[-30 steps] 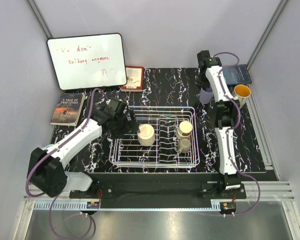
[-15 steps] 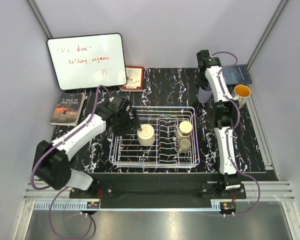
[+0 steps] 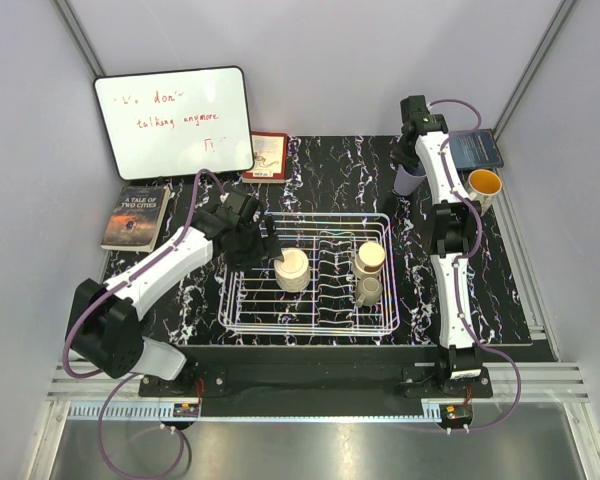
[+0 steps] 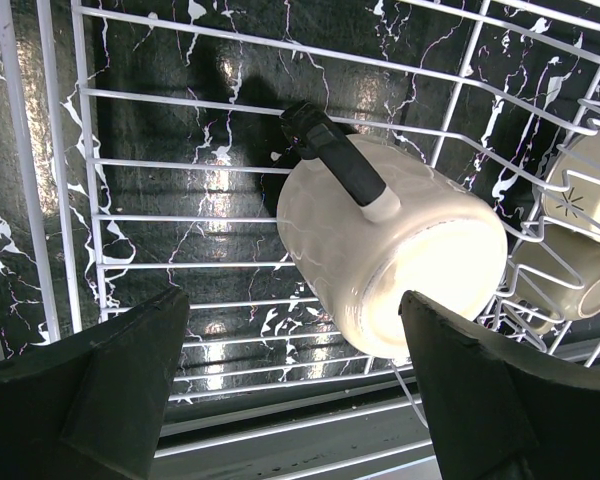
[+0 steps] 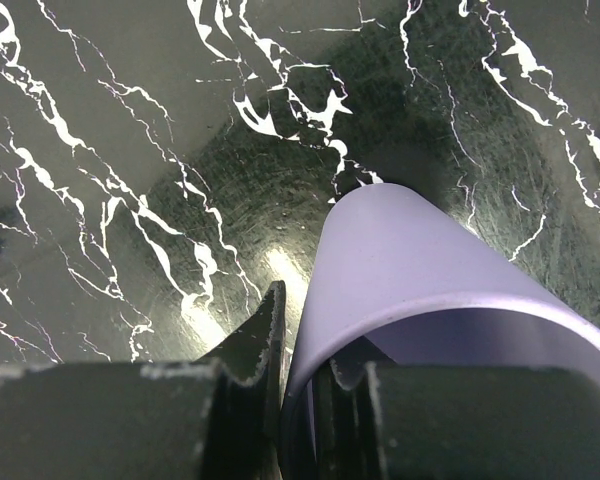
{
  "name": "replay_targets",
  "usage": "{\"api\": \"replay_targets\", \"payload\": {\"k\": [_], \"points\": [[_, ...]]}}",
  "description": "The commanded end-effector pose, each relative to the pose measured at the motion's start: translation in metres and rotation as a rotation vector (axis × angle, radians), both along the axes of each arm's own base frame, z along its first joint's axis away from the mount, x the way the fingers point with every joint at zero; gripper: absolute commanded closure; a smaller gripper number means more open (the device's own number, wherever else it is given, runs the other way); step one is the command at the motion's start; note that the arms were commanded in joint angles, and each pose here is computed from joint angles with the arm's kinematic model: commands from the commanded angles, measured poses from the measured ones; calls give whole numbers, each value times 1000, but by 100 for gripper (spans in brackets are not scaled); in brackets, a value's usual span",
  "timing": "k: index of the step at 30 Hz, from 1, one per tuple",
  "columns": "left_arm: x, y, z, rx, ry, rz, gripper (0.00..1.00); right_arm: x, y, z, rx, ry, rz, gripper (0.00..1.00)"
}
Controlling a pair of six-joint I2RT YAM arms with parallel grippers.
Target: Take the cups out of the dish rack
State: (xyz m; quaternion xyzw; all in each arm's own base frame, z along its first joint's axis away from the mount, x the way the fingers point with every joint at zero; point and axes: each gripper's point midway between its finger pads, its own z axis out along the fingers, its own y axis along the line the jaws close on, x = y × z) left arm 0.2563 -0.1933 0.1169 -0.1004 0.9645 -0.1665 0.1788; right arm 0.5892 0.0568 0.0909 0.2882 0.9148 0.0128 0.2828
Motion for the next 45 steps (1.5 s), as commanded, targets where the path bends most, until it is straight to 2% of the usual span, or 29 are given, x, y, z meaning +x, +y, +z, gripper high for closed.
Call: {"api": "replay_targets", "payload": {"k": [1, 3, 8, 17, 21, 23, 24, 27, 33, 39, 43, 45], "points": [[11, -7, 13, -23, -41, -13, 9, 4, 11, -17, 49, 12, 11, 96], [10, -6, 12, -22, -38, -12, 9, 3, 10, -9, 30, 2, 18, 100], [8, -6, 12, -28, -38, -4, 9, -13, 5, 6, -59, 27, 20, 100], [9, -11, 16, -57, -34, 5, 9, -37, 5, 28, -82, 69, 23, 100], [6, -11, 17, -61, -33, 10, 9, -43, 5, 24, -84, 101, 35, 100], [6, -11, 17, -66, -34, 14, 9, -47, 6, 21, -77, 120, 43, 92], [5, -11, 17, -68, -34, 14, 9, -48, 7, 21, -73, 122, 47, 79], [4, -11, 19, -70, -38, 12, 9, -48, 9, 29, -70, 107, 56, 64], [3, -14, 22, -75, -50, 13, 9, -41, 12, 63, -83, 9, 73, 53], [4, -12, 28, -61, -87, 29, 9, -32, 32, 111, -7, -128, 124, 45], [5, -14, 32, -62, -100, 19, 8, -34, 42, 152, 22, -221, 157, 36], [5, -15, 31, -57, -98, 8, 8, -45, 50, 174, 33, -255, 199, 25]]}}
